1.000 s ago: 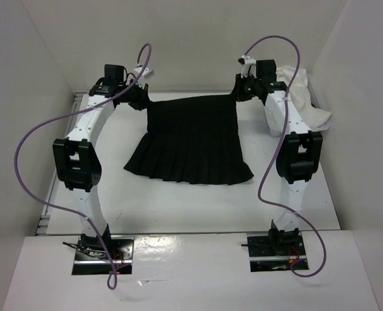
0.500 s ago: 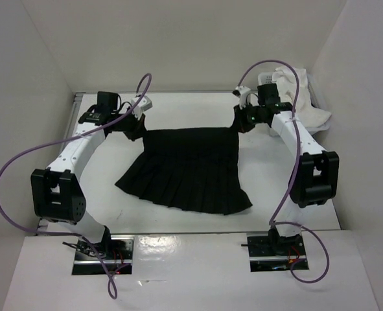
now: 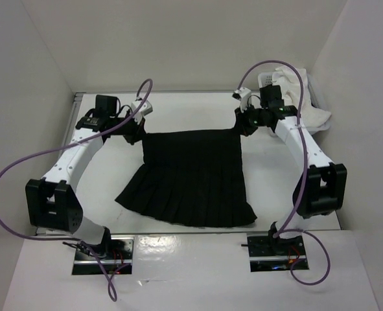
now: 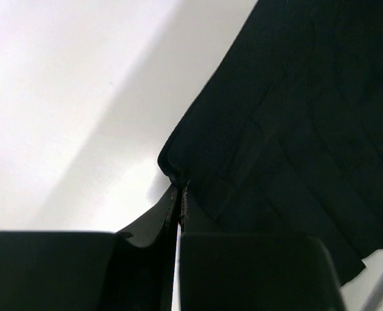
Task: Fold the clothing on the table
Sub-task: Fold the skirt
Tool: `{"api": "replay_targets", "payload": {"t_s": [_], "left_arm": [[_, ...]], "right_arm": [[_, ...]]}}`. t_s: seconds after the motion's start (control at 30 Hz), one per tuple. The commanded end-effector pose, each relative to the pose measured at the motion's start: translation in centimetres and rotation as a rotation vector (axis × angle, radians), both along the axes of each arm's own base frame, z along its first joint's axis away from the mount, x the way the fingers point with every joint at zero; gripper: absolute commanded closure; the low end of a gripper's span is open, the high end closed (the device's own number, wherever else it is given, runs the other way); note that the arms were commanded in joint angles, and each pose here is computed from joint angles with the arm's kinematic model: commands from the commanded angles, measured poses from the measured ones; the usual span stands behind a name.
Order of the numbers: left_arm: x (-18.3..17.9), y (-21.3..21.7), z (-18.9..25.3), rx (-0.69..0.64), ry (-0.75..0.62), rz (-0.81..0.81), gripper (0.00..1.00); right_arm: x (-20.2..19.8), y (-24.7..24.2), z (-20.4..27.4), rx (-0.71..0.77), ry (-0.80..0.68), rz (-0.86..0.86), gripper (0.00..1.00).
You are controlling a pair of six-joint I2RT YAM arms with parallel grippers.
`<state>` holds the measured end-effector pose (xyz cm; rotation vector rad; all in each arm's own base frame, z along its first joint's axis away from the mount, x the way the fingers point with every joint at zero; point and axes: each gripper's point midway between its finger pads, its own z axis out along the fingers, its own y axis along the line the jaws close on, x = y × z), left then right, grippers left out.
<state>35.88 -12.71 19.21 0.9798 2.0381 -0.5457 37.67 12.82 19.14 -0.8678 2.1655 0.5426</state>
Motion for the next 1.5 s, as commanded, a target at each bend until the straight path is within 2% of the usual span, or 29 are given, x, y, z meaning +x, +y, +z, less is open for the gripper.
{"api": "replay_targets", "payload": {"t_s": [0.0,0.13,0.23,0.4,0.47,0.5,0.53,0.57,0.63,0.83,0.87,0.9,0.97,1.0,1.17,1.3,1.47], "left_arm": [[5.0,3.4,1.6,0.103,-0.084,0.163,1.00],[8.0,3.6,2.2,0.103,-0.094,0.201,1.00],[9.4,3.9,3.2,0.101,-0.136,0.242,1.00],[9.1,4.1,3.7,0.105,-0.152,0.251,1.00],[7.9,4.1,4.1,0.108,-0.164,0.235,1.00],[6.8,4.0,4.0,0.105,-0.165,0.219,1.00],[5.9,3.9,3.7,0.115,-0.164,0.194,1.00],[5.0,4.1,3.5,0.125,-0.156,0.184,1.00],[2.5,4.3,2.5,0.157,-0.151,0.139,1.00],[-3.5,5.4,0.4,0.273,-0.161,0.026,1.00],[-5.5,6.2,-0.5,0.337,-0.194,-0.023,0.92],[-5.7,6.2,0.2,0.336,-0.221,-0.018,0.92],[-7.1,6.8,-0.6,0.376,-0.252,-0.034,0.87],[-7.7,6.9,-1.0,0.387,-0.255,-0.049,0.87],[-10.3,7.8,-3.8,0.457,-0.166,-0.110,0.87],[-11.5,7.9,-3.9,0.477,-0.173,-0.132,0.90],[-11.8,8.1,-3.8,0.477,-0.172,-0.107,0.90]], "right_arm": [[7.2,-4.7,0.0,-0.159,-0.123,-0.228,1.00],[12.2,-5.6,2.4,-0.184,-0.238,-0.348,1.00],[14.3,-6.5,4.4,-0.207,-0.320,-0.433,1.00],[13.2,-4.5,5.5,-0.196,-0.352,-0.414,1.00],[11.2,-3.5,7.7,-0.152,-0.386,-0.372,1.00],[9.8,-2.9,6.7,-0.159,-0.358,-0.340,1.00],[8.3,-2.5,8.3,-0.139,-0.382,-0.298,1.00],[6.5,-2.0,7.1,-0.147,-0.332,-0.255,1.00],[3.6,-0.9,7.9,-0.144,-0.334,-0.160,1.00],[-5.4,0.8,4.0,-0.182,-0.178,0.117,1.00],[-8.0,1.1,2.6,-0.208,-0.128,0.242,0.97],[-8.0,1.1,2.6,-0.208,-0.127,0.243,0.97],[-10.6,1.9,-0.1,-0.259,-0.018,0.365,0.92],[-13.2,2.5,-1.7,-0.287,0.081,0.450,0.92],[-18.6,3.5,-7.5,-0.339,0.437,0.678,0.89],[-20.6,4.3,-9.8,-0.375,0.542,0.746,0.86],[-24.6,7.4,-10.7,-0.415,0.599,0.892,0.83]]}}
